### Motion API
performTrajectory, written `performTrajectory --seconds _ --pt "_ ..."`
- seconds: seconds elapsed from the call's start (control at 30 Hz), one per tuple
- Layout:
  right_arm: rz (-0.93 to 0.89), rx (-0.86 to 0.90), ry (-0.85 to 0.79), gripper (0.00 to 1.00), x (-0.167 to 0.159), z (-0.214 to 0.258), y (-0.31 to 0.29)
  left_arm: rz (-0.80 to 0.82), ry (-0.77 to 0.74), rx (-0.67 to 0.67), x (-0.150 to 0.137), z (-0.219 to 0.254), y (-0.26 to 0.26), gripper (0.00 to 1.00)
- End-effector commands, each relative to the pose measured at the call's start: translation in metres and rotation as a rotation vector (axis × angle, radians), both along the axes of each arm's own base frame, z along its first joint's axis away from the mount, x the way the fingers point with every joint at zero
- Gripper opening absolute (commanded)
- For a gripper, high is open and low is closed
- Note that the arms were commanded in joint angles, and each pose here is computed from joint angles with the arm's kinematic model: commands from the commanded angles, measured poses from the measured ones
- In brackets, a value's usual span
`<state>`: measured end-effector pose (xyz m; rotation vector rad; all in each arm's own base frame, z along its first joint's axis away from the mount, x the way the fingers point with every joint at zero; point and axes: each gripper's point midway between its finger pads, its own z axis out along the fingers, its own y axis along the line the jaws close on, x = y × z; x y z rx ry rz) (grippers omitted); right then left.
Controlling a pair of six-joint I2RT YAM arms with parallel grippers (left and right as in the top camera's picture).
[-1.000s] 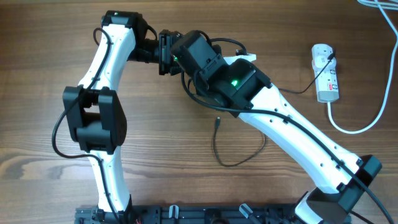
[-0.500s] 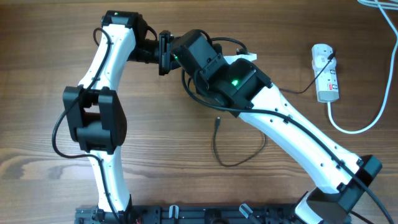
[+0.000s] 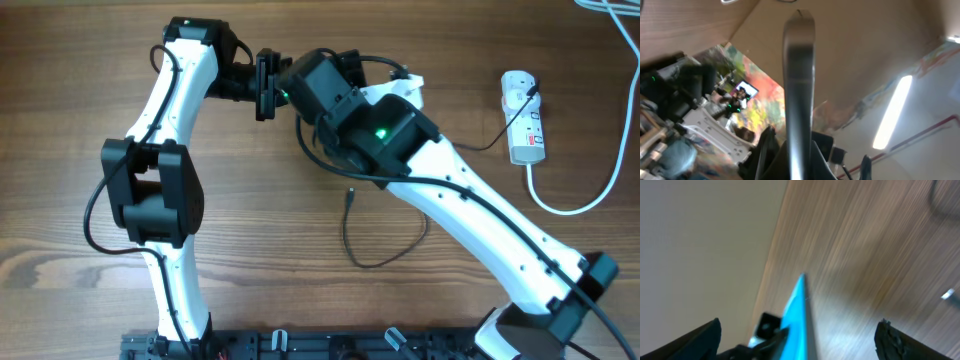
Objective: Plug charger to phone and switch on socket
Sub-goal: 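Move the right gripper down over the black USB-C cable end, then close the right gripper on the USB-C plug and lift it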
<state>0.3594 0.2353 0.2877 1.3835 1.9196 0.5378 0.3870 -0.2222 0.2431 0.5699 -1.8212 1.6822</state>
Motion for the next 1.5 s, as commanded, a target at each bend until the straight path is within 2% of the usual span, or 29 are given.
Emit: performTrajectory --seconds 0.0,0.13,0.2,0.33,0.4,0.57,0.77,0.83,0.9,1.03,1.13,1.23,1.37,1.47 --pt "0.038 -0.224 -0.088 1.00 -0.015 0.050 -0.047 0.000 -0.120 -0.018 0.001 0.014 0.000 0.04" --pt "0.218 -0.531 0.025 1.00 -0.032 0.052 -0.084 -0.018 -0.155 0.096 0.002 -0.006 0.002 0.04" --pt "0.353 -0.700 0.166 1.00 -0.042 0.039 -0.106 -0.029 -0.219 0.186 0.006 -0.023 0.004 0.04" --pt "0.555 -0.644 0.367 1.00 -0.061 -0.003 -0.102 -0.035 -0.298 0.303 0.015 -0.044 0.010 0.04" --pt "0.742 -0.607 0.471 1.00 -0.076 -0.035 -0.087 -0.040 -0.319 0.374 0.018 -0.055 0.014 0.04" --pt "1.088 -0.498 0.517 1.00 -0.093 -0.101 -0.043 -0.055 -0.363 0.593 0.026 -0.087 0.033 0.04" --pt "1.089 -0.395 0.542 0.99 -0.101 -0.162 -0.031 -0.042 -0.403 0.809 0.040 -0.113 0.058 0.04" --pt "1.087 -0.369 0.522 0.90 -0.099 -0.174 -0.026 -0.033 -0.390 0.914 0.043 -0.123 0.071 0.04" --pt "1.175 -0.335 0.503 0.90 -0.101 -0.185 -0.012 -0.036 -0.396 0.996 0.046 -0.131 0.083 0.04" --pt "1.206 -0.343 0.593 0.89 -0.101 -0.207 -0.010 -0.039 -0.405 1.099 0.049 -0.139 0.099 0.04" --pt "1.209 -0.337 0.645 0.83 -0.098 -0.224 -0.005 -0.043 -0.404 1.126 0.049 -0.141 0.103 0.04" --pt "1.212 -0.334 0.699 0.81 -0.096 -0.245 -0.002 -0.045 -0.406 1.155 0.050 -0.143 0.107 0.04" --pt "1.181 -0.321 0.723 0.66 -0.089 -0.269 0.003 -0.053 -0.399 1.184 0.048 -0.144 0.112 0.04" --pt "1.099 -0.372 0.748 0.61 -0.082 -0.280 -0.007 -0.052 -0.398 1.184 0.048 -0.144 0.112 0.04"
